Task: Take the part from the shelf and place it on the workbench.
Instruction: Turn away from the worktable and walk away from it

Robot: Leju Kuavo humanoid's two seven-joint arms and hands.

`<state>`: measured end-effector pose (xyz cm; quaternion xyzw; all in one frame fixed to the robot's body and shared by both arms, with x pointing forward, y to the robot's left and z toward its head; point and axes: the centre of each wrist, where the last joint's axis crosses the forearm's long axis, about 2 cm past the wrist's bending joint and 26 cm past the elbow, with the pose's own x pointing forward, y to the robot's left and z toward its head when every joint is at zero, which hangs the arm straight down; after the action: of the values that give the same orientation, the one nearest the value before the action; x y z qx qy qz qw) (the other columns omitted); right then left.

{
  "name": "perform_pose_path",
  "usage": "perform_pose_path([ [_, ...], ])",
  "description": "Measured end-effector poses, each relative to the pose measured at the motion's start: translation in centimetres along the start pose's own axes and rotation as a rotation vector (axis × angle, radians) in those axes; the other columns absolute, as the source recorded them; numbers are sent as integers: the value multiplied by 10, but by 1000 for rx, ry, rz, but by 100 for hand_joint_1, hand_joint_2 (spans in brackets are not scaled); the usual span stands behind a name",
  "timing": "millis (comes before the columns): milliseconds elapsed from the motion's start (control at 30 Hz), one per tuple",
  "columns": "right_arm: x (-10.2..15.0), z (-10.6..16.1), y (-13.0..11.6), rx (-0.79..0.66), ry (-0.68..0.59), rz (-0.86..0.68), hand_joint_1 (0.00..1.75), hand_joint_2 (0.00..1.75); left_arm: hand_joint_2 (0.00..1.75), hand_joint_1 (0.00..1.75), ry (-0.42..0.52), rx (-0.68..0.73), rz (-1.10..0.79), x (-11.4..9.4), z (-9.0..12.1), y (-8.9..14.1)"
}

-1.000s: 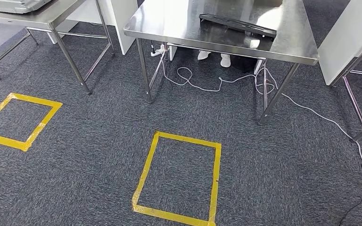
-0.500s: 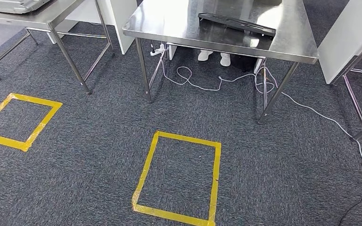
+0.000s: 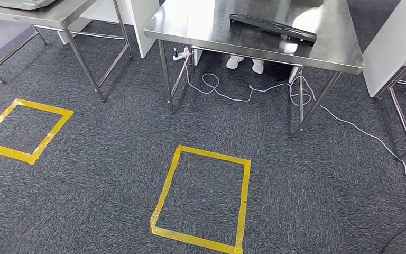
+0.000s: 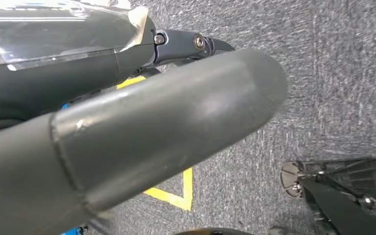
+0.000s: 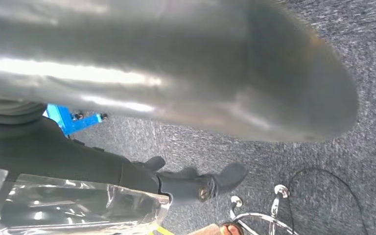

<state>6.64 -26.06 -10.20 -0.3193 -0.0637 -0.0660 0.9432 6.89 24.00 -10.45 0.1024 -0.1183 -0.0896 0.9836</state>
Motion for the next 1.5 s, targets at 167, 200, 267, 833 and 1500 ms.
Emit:
perform_pose_path([
  [167, 0, 0, 0, -1, 1, 6, 0, 0, 0, 0, 1, -6, 1, 0, 0, -2],
  [200, 1, 0, 0, -1, 0, 6, 0, 0, 0, 0, 1, -6, 2, 0, 0, -2],
  [267, 1, 0, 0, 0, 0, 7, 0, 0, 0, 0, 1, -6, 2, 0, 1, -2],
  [833, 3, 2, 2, 2, 3, 20, 0, 0, 0, 0, 6, -7, -2, -2, 1, -2],
  [1500, -2, 4, 4, 0, 73, 34, 0, 0, 0, 0, -8, -37, -138, 0, 1, -4],
])
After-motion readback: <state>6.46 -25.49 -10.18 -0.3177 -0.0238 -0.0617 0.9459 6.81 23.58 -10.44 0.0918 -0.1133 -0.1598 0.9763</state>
